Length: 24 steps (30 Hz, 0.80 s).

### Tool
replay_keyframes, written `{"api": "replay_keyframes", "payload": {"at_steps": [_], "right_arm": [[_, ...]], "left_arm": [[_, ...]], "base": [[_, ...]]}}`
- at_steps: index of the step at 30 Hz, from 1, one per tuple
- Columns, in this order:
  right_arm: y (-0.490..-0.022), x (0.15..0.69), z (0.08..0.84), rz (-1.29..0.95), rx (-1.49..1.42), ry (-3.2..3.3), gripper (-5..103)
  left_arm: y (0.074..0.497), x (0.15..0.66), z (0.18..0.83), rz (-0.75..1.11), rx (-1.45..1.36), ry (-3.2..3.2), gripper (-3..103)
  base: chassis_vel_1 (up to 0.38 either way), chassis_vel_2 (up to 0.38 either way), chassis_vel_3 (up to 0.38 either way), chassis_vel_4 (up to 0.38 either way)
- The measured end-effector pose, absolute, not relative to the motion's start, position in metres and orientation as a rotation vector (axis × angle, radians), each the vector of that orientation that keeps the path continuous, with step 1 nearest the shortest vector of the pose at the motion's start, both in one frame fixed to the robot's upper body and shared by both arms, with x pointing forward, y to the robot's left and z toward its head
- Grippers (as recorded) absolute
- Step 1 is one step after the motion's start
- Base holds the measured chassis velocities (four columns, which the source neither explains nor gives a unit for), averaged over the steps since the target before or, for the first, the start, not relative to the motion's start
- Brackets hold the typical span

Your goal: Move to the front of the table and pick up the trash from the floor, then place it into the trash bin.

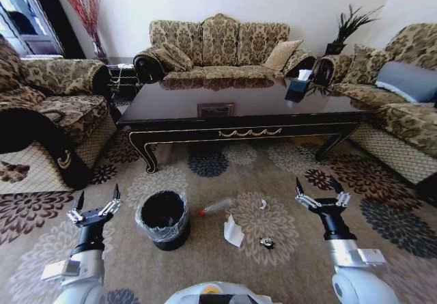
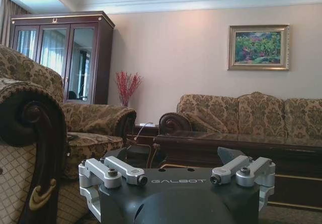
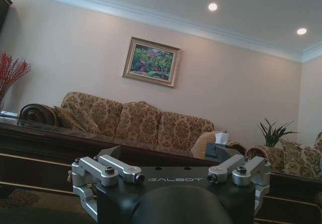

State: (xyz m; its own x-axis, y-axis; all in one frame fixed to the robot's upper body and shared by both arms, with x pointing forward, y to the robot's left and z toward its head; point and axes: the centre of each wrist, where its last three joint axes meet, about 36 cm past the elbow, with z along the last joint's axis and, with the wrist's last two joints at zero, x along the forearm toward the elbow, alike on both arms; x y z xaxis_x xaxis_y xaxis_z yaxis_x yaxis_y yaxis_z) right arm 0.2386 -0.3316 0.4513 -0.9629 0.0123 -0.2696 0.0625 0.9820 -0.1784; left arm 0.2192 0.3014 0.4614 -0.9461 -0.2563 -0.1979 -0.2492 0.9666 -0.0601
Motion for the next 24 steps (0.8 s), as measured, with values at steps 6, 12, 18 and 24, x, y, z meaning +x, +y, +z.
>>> {"api": "replay_keyframes", "payload": {"at_steps": [6,12,18,24], "right_arm": [[-0.331,0.240,0.446,-0.271,0.051,2.859,100],[-0.329,0.243,0.441,-0.274,0.038,2.867,100],[-0.328,0.244,0.432,-0.283,0.030,2.881,100],[-0.329,0.246,0.428,-0.285,0.031,2.884,100]], "left_arm": [[0.298,0.234,0.469,-0.115,-0.484,2.944,100],[0.289,0.258,0.501,-0.368,-0.506,3.143,100],[0.295,0.284,0.510,-0.464,-0.423,3.392,100],[0.296,0.298,0.509,-0.469,-0.389,3.546,100]], "base": [[0.015,-0.032,-0.017,0.020],[0.000,0.000,0.000,0.000],[0.000,0.000,0.000,0.000],[0.000,0.000,0.000,0.000]]}}
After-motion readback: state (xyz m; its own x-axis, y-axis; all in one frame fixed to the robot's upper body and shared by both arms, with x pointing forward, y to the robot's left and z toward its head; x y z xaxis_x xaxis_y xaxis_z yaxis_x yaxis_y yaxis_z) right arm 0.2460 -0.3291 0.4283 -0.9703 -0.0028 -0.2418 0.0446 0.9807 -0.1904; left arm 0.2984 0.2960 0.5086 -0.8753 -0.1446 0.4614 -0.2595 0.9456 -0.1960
